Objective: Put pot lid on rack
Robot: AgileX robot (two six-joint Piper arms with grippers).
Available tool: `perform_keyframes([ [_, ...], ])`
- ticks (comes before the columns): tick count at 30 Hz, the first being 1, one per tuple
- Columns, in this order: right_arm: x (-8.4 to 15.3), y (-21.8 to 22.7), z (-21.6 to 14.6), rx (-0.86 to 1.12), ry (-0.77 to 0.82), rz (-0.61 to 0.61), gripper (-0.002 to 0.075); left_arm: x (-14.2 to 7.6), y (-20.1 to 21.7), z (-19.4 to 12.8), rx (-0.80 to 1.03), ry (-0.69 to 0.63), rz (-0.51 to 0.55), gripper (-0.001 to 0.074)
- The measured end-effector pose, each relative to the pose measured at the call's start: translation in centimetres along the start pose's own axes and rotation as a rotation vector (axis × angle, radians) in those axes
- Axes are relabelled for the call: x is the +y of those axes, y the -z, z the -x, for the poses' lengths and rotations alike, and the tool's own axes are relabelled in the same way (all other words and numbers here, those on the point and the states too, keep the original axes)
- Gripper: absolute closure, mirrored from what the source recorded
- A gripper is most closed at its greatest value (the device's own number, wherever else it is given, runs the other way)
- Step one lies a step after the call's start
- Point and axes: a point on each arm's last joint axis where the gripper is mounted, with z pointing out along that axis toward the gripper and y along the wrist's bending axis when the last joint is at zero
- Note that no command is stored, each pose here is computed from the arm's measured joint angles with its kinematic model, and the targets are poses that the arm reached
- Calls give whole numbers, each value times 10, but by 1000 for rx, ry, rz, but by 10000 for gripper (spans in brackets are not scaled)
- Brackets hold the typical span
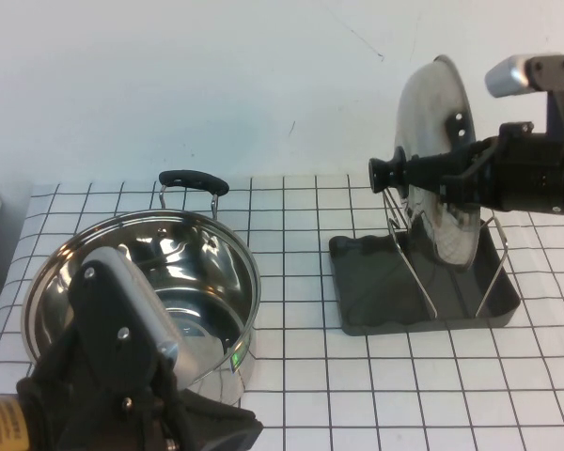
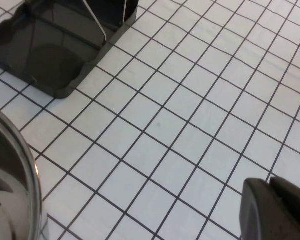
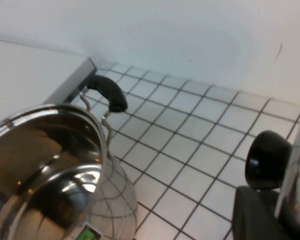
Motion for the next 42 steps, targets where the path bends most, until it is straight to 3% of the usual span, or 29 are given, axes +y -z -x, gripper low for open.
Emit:
perform_keyframes([
  [14,-11,-15,-19,110,60,-1,610,1,-3,-4,-4,26,0,736],
  [16,-11,-16,-20,114,50,4,554,1,-3,-4,-4,26,0,736],
  [21,-10,-16,-18,110,27,12,297,1,-3,-4,-4,27,0,736],
  [26,-7,-8,-11,83,35,7,228,1,-3,-4,-4,27,0,736],
  [31,-6,18,5,32,71,-21,220,1,-3,-4,-4,27,0,736],
  [37,3,56,12,96,255,-49,229,5,-3,-2,-31,-10,41,736],
  [40,9,75,9,189,302,-54,285,7,-3,1,-57,-25,66,736],
  [42,13,91,5,272,343,-68,361,9,-2,1,-64,-33,90,736],
])
